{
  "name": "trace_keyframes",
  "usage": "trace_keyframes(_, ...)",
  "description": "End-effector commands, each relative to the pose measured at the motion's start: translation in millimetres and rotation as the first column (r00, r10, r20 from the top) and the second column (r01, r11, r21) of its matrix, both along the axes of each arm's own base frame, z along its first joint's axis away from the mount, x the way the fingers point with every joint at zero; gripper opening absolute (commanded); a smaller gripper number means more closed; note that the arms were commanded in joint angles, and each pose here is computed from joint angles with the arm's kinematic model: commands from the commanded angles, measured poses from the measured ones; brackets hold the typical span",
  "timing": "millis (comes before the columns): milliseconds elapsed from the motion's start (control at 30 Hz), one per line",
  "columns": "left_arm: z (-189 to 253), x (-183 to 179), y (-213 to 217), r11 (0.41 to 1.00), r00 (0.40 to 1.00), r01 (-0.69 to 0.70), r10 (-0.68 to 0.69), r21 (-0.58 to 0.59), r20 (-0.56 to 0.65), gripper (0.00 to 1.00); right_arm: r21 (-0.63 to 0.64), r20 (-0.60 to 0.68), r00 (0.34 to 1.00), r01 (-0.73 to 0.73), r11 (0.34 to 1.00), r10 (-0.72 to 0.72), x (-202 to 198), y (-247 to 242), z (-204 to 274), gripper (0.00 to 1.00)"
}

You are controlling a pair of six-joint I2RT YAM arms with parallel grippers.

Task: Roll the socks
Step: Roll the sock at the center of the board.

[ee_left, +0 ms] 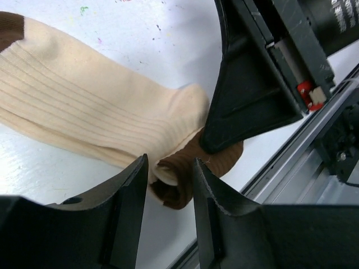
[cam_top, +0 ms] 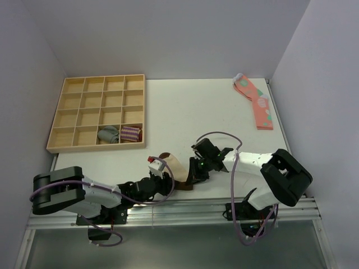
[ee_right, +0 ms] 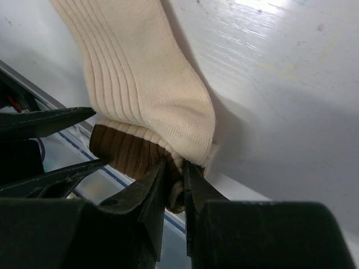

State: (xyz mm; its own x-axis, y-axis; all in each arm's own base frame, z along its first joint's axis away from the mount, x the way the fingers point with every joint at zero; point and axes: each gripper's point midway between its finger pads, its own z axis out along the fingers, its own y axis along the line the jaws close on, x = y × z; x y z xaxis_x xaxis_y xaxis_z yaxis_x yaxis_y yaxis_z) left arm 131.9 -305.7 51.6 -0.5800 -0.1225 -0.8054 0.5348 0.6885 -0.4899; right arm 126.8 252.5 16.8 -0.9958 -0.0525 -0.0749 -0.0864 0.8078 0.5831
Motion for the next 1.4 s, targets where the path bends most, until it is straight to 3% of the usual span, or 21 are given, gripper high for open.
trace_keyframes(0, 12, 2, -4, 0.999, 0.998, 0.002, 0.0, -0.033, 0.066, 0.42, -0.167, -0.083, 0.996, -0.045, 0.985, 0.031, -18, -37, -22, 0.13)
trace_keyframes(767, 21, -9, -27, 0.997, 0.985, 0.081, -0.082, 0.01, 0.151, 0.45, -0.176, -0.105, 0.993, -0.076, 0.981, 0.058, -21, -40, -30, 0.13)
trace_keyframes(1367, -15, -25, -31, 0.987, 0.984, 0.156, -0.159, 0.042, 0.083, 0.42, -0.152, -0.091, 0.994, -0.069, 0.986, 0.056, -21, -37, -27, 0.13)
